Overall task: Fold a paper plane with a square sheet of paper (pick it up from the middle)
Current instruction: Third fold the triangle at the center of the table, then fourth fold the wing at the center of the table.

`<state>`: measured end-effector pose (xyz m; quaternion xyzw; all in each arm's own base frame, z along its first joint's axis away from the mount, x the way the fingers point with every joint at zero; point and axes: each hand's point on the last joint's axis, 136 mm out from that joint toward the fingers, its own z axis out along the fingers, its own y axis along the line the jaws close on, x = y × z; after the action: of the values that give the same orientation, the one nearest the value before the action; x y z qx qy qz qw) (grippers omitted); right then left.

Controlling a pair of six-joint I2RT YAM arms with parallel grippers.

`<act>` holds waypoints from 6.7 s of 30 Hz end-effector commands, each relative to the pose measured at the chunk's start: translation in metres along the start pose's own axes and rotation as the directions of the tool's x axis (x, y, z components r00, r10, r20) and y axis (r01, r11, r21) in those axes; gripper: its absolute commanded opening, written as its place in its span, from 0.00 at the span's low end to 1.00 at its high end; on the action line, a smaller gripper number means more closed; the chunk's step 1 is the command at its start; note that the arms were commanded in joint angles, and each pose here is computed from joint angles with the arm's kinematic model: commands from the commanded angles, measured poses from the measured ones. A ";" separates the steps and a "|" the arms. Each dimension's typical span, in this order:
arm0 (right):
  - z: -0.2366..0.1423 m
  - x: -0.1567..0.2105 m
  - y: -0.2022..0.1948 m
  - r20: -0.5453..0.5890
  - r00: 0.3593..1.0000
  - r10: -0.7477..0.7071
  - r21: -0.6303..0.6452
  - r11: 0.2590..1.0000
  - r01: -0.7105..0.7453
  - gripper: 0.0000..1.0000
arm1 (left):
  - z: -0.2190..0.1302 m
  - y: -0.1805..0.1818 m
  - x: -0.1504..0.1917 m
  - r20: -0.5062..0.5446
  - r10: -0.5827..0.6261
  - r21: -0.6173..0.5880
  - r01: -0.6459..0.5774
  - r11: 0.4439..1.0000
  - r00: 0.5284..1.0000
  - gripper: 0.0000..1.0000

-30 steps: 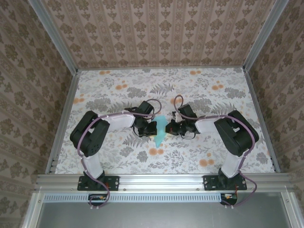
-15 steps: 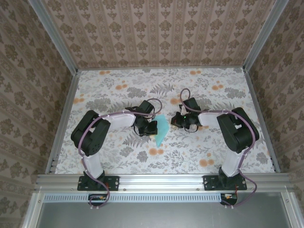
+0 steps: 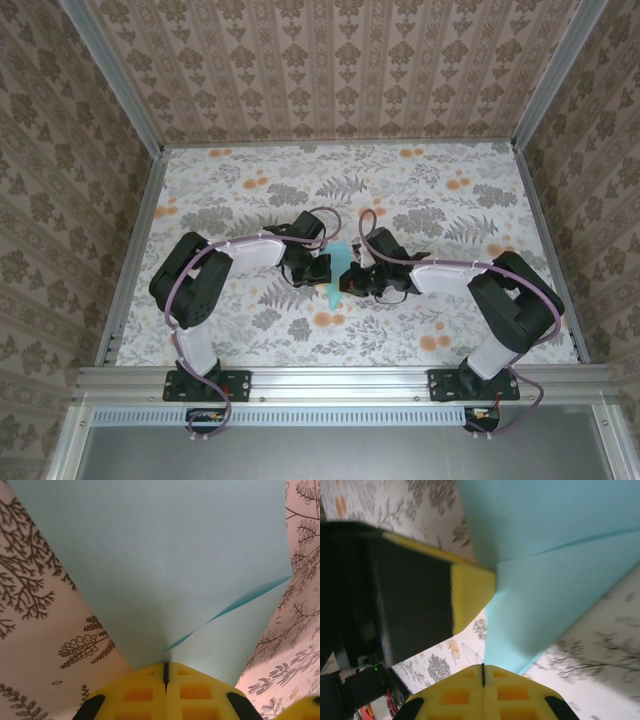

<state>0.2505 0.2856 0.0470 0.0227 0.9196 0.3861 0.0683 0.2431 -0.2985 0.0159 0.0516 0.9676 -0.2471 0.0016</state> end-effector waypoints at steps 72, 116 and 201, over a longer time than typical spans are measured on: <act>0.033 -0.036 -0.026 0.001 1.000 -0.026 0.071 0.997 0.026 0.03 | -0.003 0.008 -0.027 0.057 0.064 -0.002 -0.064 0.998 0.996 0.00; 0.044 -0.032 -0.047 0.005 1.000 0.031 0.149 0.988 -0.031 0.01 | 0.010 0.034 0.048 -0.008 -0.166 -0.001 0.166 0.986 0.986 0.00; 0.005 -0.074 -0.006 0.072 0.995 0.065 -0.108 0.993 -0.057 0.03 | -0.056 0.022 -0.032 0.281 0.031 -0.032 -0.023 0.999 0.959 0.15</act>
<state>0.3146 0.2819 0.0276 0.0686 0.8905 0.4464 0.0558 0.2706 -0.2599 0.0284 0.0261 0.9649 -0.2325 0.1193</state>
